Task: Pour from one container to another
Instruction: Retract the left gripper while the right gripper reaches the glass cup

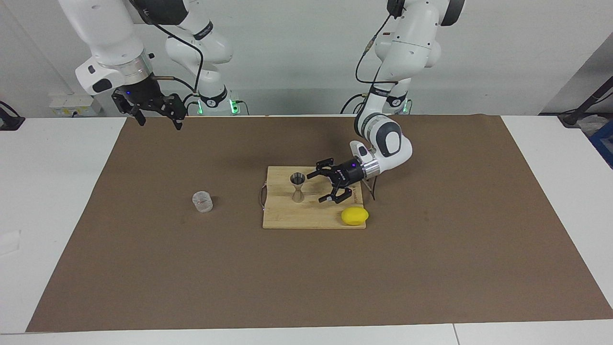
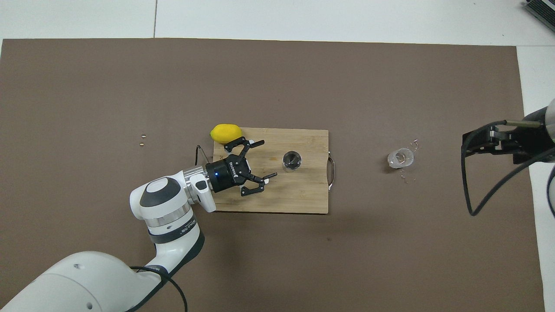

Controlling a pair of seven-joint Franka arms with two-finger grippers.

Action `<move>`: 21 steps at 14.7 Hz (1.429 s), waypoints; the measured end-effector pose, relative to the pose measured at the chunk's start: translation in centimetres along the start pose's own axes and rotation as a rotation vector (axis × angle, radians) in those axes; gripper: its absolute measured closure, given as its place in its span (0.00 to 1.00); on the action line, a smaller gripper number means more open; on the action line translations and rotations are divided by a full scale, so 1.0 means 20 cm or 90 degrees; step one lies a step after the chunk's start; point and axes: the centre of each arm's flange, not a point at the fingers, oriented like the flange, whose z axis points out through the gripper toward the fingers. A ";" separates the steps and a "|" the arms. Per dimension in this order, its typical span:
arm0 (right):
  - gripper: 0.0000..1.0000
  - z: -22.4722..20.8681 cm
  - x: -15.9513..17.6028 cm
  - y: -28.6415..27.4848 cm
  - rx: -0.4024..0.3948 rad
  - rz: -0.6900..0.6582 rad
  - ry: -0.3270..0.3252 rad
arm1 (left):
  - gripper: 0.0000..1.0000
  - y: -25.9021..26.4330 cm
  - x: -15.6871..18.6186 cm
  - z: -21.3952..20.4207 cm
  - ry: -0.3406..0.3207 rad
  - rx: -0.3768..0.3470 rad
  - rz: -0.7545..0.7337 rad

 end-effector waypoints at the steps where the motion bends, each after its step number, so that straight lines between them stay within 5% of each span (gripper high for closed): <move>1: 0.00 0.00 0.00 0.00 0.000 0.025 0.002 | 0.00 -0.02 0.00 -0.06 -0.005 -0.002 0.006; 8: 0.00 0.08 0.07 0.00 0.055 0.293 0.015 | 0.00 -0.11 0.00 -0.38 -0.016 -0.033 0.032; 13: 0.00 0.31 0.16 0.17 0.139 0.514 -0.057 | 0.00 -0.29 -0.04 -0.80 -0.050 -0.093 0.060; 21: 0.00 0.99 0.36 0.42 0.195 0.702 -0.204 | 0.00 -0.58 0.05 -1.75 -0.195 -0.193 0.068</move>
